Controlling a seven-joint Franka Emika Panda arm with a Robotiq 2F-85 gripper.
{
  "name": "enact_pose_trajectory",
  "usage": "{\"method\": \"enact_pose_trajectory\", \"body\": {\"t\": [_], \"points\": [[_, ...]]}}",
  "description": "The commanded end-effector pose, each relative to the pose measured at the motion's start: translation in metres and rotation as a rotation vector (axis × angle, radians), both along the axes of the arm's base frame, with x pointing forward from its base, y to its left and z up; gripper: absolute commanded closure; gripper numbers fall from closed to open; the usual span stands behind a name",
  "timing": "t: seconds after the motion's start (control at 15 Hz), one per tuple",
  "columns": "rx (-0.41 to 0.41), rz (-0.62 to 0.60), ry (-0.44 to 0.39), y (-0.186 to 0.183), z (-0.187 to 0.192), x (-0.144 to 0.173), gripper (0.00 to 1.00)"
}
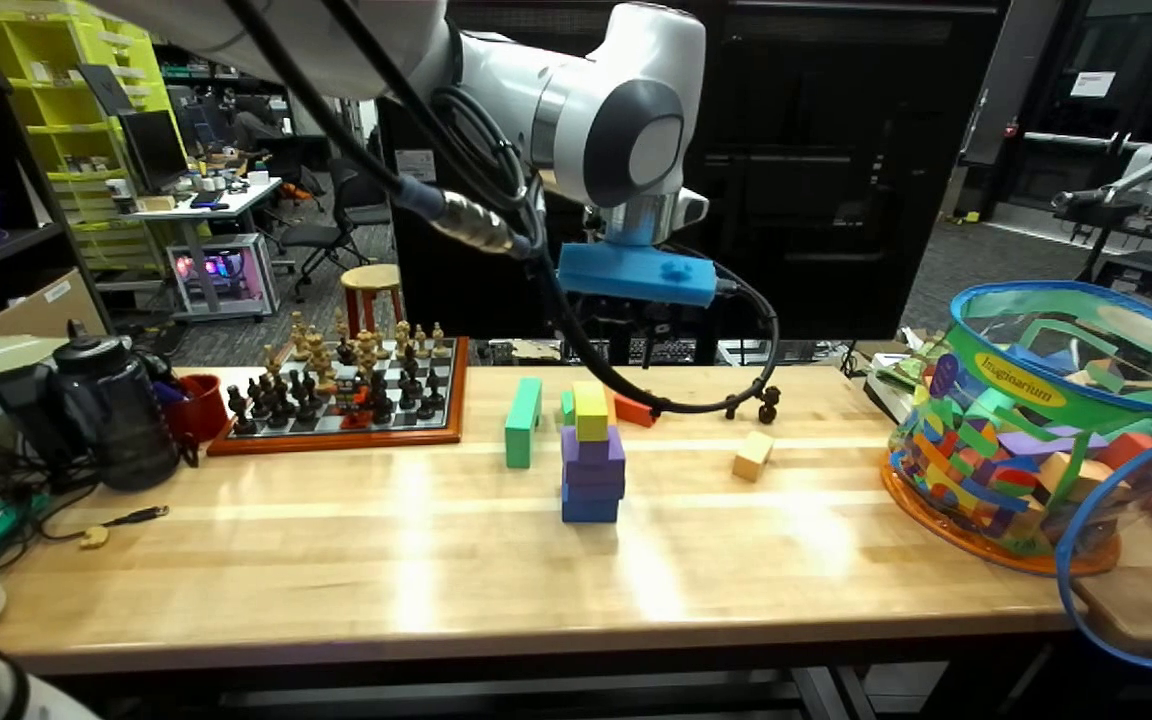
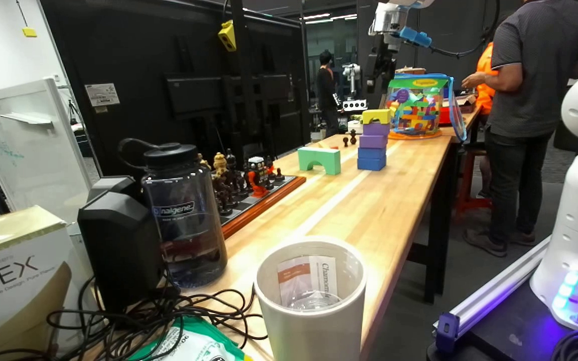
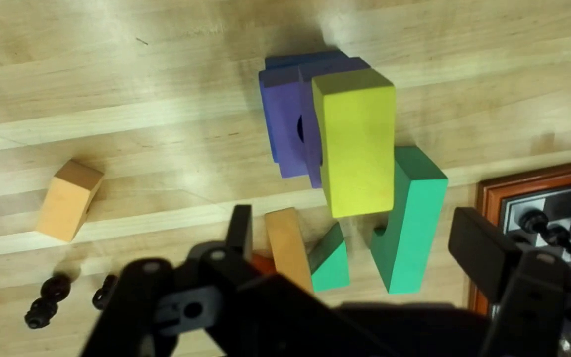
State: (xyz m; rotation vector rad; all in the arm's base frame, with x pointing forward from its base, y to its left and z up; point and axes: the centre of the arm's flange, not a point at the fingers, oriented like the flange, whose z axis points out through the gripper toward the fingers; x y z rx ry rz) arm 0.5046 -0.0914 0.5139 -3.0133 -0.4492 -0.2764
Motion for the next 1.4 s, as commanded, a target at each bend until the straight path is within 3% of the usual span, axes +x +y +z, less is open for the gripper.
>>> {"method": "enact_pose_trajectory", "body": {"t": [0.0, 0.27, 0.33, 1.33], "points": [[0.059, -0.046, -0.105, -0.013, -0.004, -0.021, 0.0], [0.127, -0.136, -0.209, -0.026, -0.019, -0.019, 0.0], [0.097, -0.127, -0.153, -0.025, -0.012, -0.008, 0.0], [0.099, -0.132, -0.152, -0.025, -0.017, -0.007, 0.0]]}}
